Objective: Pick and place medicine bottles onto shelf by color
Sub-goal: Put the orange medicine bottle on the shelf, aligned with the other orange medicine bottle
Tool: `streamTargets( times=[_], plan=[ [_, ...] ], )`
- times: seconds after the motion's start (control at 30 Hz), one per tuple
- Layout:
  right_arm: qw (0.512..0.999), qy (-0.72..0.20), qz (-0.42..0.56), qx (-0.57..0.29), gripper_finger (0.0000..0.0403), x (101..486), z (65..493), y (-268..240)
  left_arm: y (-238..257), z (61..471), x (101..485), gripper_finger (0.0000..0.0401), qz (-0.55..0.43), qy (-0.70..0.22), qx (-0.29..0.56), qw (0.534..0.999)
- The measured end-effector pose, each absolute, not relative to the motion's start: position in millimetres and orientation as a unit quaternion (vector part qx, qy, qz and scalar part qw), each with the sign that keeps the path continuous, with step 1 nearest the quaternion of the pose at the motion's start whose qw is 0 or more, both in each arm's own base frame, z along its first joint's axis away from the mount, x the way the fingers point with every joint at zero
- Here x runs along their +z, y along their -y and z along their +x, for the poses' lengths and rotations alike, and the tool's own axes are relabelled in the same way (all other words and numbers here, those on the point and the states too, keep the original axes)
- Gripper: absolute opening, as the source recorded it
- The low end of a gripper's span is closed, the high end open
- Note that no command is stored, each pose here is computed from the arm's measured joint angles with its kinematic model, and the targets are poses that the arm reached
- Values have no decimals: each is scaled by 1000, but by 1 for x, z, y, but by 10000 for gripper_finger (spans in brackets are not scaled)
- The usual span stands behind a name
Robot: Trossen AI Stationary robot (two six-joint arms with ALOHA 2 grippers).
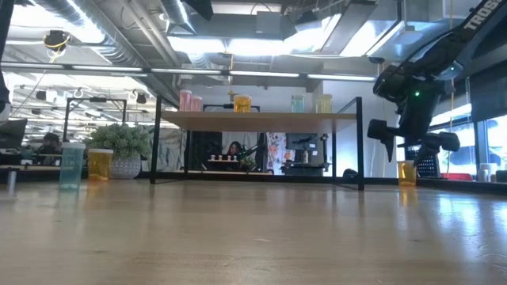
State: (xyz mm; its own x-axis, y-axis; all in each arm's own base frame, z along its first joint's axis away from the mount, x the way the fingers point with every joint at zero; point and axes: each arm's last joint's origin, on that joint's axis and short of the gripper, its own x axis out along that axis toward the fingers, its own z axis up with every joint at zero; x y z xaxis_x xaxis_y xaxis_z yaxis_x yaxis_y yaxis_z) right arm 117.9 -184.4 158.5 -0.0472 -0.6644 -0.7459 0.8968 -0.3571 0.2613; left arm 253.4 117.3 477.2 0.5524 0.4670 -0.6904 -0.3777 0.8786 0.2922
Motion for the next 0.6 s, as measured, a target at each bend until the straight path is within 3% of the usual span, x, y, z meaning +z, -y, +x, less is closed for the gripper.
streamTargets(
  times=[0.2,0.6],
  plan=[
    [519,-63,404,-751,261,163,117,189,-117,253,477,147,55,-408,240,879],
    [512,-52,393,-762,261,164,115,191,-117,253,477,147,55,-408,240,879]
  ],
)
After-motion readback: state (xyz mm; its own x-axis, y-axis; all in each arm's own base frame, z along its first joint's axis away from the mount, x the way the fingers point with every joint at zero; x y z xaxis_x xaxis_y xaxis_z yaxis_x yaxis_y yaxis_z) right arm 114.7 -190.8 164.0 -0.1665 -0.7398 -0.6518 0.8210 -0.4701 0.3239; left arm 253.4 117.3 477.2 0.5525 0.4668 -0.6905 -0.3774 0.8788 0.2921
